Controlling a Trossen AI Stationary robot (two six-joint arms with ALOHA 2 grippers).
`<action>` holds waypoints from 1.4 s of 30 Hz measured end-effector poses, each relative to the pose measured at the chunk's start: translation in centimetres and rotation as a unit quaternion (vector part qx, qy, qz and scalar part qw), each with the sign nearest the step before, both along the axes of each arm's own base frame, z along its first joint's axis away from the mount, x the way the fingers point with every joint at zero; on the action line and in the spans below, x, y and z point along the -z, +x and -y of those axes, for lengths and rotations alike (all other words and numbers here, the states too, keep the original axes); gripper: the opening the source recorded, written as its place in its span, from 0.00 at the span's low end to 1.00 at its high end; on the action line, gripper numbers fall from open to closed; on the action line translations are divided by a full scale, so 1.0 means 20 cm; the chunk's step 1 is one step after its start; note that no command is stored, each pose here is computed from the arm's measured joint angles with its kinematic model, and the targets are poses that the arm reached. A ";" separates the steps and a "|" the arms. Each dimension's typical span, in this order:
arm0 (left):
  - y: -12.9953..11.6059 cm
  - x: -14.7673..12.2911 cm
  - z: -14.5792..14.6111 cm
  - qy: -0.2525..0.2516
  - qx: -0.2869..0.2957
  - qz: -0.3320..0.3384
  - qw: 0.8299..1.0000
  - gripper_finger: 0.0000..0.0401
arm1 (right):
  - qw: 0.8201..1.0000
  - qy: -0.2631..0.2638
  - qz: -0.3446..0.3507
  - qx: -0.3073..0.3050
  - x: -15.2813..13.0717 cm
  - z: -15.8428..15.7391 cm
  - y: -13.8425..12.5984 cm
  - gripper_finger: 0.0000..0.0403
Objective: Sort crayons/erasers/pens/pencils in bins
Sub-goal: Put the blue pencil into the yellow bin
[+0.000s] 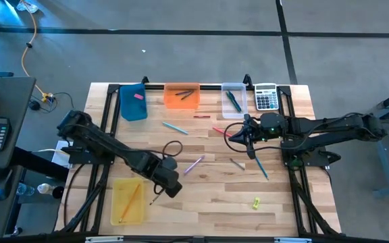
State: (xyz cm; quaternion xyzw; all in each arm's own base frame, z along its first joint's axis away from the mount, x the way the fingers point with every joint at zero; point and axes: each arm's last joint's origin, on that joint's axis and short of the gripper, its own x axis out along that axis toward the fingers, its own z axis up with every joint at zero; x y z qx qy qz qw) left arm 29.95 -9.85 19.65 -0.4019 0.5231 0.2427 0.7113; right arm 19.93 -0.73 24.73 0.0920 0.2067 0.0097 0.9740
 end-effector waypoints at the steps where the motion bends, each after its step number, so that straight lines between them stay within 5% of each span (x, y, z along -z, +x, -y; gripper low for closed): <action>1: -0.02 -0.02 0.00 -0.002 -0.006 -0.004 1.000 0.01 | 1.000 0.000 0.001 0.000 0.00 0.00 0.00 0.00; 17: -0.42 -0.22 0.18 0.014 -0.075 -0.089 0.993 0.01 | 1.000 -0.004 0.005 -0.001 0.00 0.00 0.00 0.00; 33: -0.63 -0.07 0.38 0.114 -0.138 -0.058 0.982 0.01 | 1.000 -0.004 0.005 -0.002 0.00 0.00 0.00 0.00; 42: -0.65 0.01 0.47 0.092 -0.140 -0.061 0.984 0.01 | 1.000 -0.003 0.005 -0.001 0.00 0.00 0.00 0.00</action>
